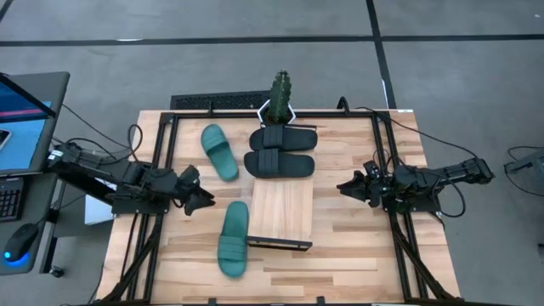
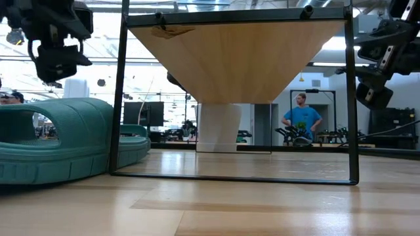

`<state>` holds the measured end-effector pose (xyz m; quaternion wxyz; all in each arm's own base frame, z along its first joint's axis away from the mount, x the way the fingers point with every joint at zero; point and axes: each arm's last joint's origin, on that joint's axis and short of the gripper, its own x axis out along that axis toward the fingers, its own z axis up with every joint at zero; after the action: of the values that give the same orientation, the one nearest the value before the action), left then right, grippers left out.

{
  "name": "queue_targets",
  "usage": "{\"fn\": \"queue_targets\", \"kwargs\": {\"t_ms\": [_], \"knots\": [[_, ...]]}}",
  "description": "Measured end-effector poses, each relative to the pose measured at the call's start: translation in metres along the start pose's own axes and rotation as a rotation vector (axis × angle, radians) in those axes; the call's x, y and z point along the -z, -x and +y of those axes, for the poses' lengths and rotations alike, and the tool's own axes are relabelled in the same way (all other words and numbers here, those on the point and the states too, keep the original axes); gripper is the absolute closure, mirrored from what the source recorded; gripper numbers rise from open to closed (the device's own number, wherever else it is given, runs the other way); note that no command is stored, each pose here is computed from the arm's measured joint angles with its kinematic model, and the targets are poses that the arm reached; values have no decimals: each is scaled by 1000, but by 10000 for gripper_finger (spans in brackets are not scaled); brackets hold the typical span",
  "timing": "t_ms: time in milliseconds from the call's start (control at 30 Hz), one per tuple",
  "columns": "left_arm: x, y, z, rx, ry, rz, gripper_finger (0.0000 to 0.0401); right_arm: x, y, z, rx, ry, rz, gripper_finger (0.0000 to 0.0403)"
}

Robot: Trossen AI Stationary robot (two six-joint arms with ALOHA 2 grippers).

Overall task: Pick and place slides into the shelf
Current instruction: Put the top green slipper on the shelf

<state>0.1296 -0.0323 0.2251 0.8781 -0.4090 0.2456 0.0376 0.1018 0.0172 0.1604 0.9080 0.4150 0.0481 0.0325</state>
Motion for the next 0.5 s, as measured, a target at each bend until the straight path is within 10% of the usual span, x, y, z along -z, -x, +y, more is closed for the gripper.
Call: {"fn": "queue_targets", "kwargs": {"t_ms": [167,500], "knots": [[10,3,8,33,103,-87,211,-1,0,0,14,1,-17,225],[14,5,26,-236,283,-390,251,-1,0,0,14,1,-18,225]]}}
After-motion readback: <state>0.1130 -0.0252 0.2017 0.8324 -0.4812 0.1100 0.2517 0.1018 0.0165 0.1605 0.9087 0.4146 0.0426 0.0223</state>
